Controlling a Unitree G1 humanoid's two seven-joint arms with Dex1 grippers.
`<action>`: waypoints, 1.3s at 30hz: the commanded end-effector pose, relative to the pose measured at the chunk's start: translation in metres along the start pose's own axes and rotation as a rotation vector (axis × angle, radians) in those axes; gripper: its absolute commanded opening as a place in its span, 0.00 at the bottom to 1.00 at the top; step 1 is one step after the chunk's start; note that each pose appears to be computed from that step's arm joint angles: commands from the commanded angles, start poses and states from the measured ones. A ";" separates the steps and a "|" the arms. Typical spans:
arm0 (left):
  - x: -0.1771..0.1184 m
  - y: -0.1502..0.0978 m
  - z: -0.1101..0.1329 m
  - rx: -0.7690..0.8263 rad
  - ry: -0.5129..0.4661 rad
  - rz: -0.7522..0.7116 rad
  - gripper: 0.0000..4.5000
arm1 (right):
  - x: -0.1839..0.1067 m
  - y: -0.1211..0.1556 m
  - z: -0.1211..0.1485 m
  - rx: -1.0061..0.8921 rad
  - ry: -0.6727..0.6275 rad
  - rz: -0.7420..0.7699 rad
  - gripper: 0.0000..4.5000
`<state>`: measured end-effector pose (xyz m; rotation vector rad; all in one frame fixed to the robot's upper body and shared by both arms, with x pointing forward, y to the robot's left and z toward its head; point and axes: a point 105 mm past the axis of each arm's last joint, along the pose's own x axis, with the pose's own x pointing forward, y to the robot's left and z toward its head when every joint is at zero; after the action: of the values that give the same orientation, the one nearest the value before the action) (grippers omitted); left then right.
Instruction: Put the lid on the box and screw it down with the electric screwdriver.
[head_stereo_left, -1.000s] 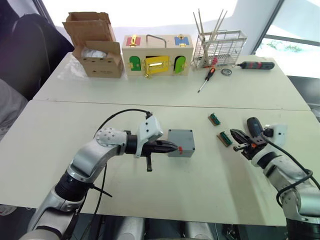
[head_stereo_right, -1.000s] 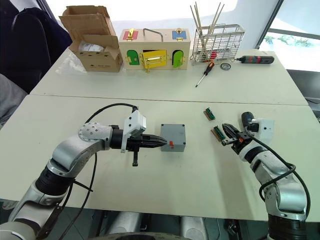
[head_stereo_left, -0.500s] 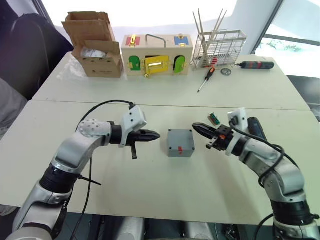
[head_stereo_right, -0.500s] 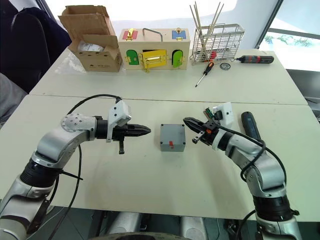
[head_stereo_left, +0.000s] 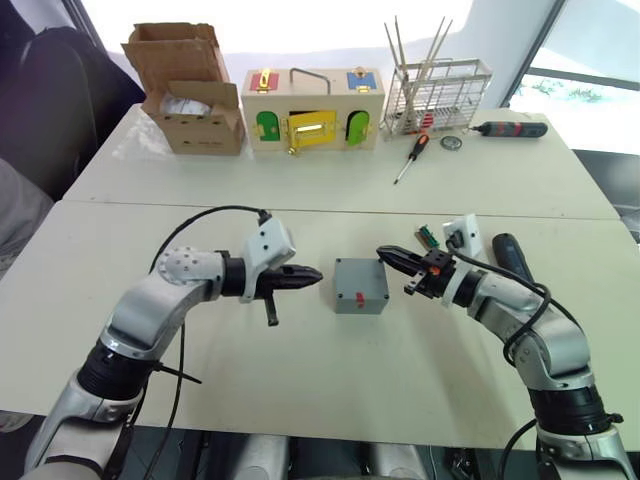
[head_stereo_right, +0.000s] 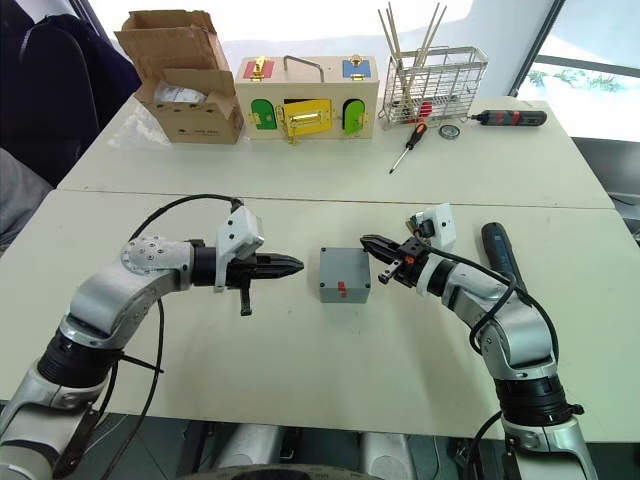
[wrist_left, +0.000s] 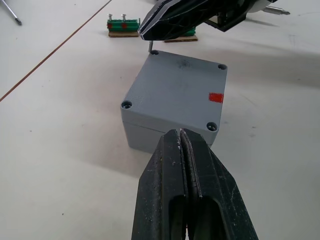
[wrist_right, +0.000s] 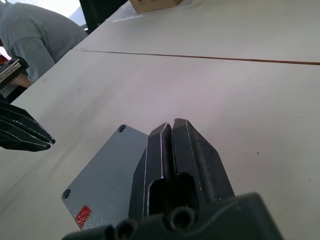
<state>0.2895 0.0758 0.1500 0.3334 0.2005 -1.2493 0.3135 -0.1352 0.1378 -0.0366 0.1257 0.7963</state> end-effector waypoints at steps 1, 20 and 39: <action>-0.002 0.000 0.008 0.030 -0.027 0.006 0.00 | -0.002 0.002 0.014 -0.016 -0.048 -0.003 0.01; 0.002 -0.002 0.006 0.032 -0.019 -0.015 0.00 | -0.005 0.007 0.010 0.005 -0.042 -0.002 0.01; 0.005 -0.003 0.005 0.033 -0.025 -0.015 0.00 | 0.000 0.004 0.002 0.005 -0.015 -0.004 0.01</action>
<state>0.2889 0.0699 0.1493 0.3298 0.1832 -1.2652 0.3099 -0.1350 0.1305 -0.0094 0.1551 0.7811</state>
